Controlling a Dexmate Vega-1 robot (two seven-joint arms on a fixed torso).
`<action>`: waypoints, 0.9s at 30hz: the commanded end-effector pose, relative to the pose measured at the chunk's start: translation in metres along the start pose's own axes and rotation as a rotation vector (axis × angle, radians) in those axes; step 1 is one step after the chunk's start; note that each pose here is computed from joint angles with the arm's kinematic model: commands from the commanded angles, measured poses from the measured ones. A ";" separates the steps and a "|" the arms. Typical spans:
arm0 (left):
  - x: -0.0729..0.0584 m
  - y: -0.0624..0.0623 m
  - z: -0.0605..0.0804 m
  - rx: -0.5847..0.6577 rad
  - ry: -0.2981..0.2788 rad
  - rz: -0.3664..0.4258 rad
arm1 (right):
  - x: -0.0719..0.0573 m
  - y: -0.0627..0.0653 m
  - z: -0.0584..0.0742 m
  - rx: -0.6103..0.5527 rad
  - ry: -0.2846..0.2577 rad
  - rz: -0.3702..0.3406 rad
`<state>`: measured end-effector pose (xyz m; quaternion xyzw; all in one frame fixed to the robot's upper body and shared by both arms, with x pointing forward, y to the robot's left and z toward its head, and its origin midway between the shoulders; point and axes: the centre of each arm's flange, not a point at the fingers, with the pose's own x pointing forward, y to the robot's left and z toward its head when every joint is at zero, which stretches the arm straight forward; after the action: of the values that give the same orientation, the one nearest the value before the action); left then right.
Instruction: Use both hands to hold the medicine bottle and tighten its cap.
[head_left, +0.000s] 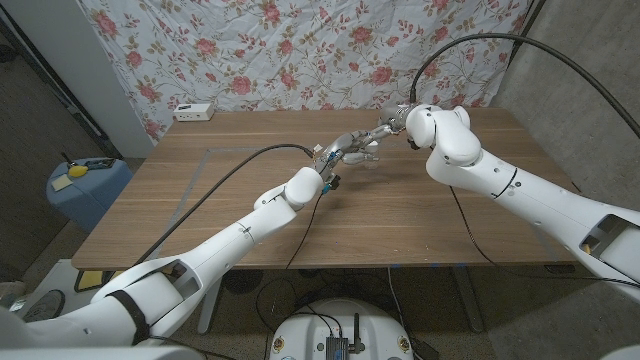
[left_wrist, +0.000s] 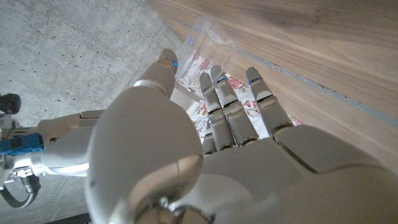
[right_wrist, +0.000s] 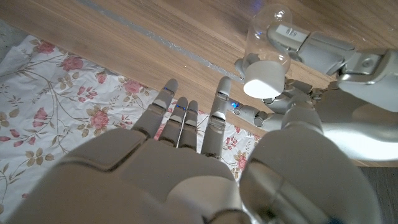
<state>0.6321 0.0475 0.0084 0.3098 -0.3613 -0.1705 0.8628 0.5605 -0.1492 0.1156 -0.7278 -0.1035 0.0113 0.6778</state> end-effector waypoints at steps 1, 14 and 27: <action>0.000 0.000 -0.001 -0.002 0.005 0.001 | 0.002 -0.006 -0.003 0.030 -0.048 0.076; 0.002 0.000 -0.002 -0.001 0.006 0.001 | 0.003 -0.010 -0.003 0.027 -0.068 0.096; 0.002 0.001 -0.001 0.000 0.004 0.001 | 0.005 -0.011 0.000 0.018 -0.081 0.112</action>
<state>0.6342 0.0476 0.0083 0.3094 -0.3591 -0.1699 0.8640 0.5628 -0.1496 0.1258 -0.7238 -0.0916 0.0698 0.6803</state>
